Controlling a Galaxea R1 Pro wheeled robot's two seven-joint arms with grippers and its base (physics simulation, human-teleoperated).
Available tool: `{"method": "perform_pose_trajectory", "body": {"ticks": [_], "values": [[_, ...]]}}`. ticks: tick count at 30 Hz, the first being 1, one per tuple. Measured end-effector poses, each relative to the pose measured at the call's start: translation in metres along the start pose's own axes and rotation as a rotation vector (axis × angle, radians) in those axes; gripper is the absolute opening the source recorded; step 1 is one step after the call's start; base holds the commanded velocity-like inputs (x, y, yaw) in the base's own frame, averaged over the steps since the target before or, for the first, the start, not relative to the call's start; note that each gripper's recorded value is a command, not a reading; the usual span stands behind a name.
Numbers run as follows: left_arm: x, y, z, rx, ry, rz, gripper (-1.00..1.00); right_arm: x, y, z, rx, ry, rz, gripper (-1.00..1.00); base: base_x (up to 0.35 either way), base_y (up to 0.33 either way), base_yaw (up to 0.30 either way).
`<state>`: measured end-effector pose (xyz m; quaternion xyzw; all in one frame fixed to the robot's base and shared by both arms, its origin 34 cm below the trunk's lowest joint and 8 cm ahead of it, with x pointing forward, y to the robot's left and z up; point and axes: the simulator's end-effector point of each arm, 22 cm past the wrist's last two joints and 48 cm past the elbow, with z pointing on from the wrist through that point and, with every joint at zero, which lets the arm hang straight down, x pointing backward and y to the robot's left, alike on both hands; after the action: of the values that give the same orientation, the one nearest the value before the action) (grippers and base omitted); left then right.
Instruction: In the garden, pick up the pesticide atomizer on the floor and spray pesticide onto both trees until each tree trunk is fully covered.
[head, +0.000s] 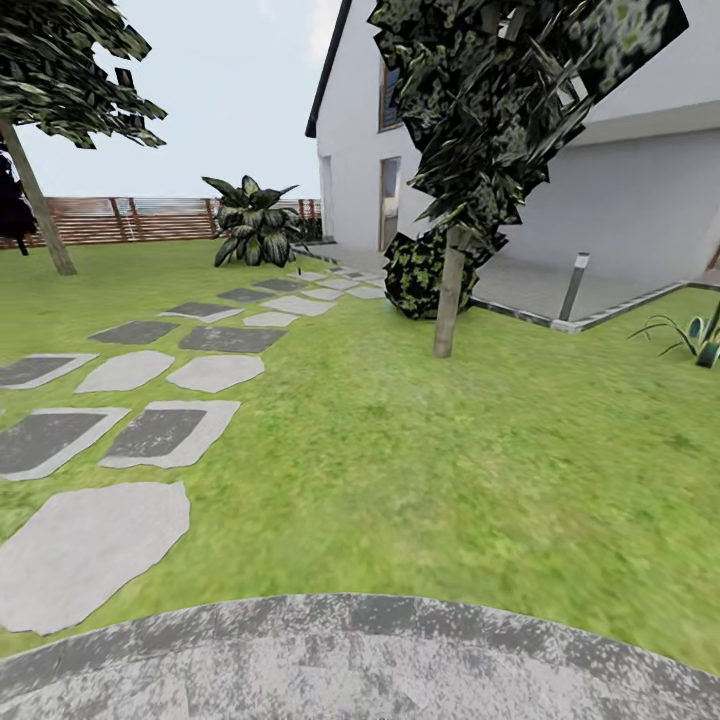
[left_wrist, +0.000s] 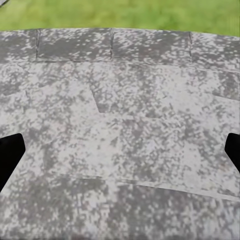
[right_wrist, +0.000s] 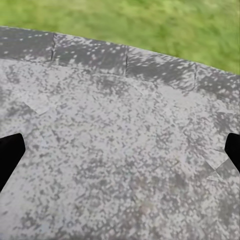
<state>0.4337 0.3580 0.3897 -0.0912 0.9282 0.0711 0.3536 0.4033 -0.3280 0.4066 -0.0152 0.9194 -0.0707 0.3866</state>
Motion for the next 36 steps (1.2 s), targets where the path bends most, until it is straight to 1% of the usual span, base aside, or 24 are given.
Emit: {"method": "perform_pose_trajectory", "body": {"ticks": [36], "values": [[0.080, 0.000, 0.048, -0.005, 0.042, 0.009, 1.00, 0.082, 0.013, 0.041, -0.006, 0.046, -0.005, 1.00, 0.000, 0.000, 0.182]]}}
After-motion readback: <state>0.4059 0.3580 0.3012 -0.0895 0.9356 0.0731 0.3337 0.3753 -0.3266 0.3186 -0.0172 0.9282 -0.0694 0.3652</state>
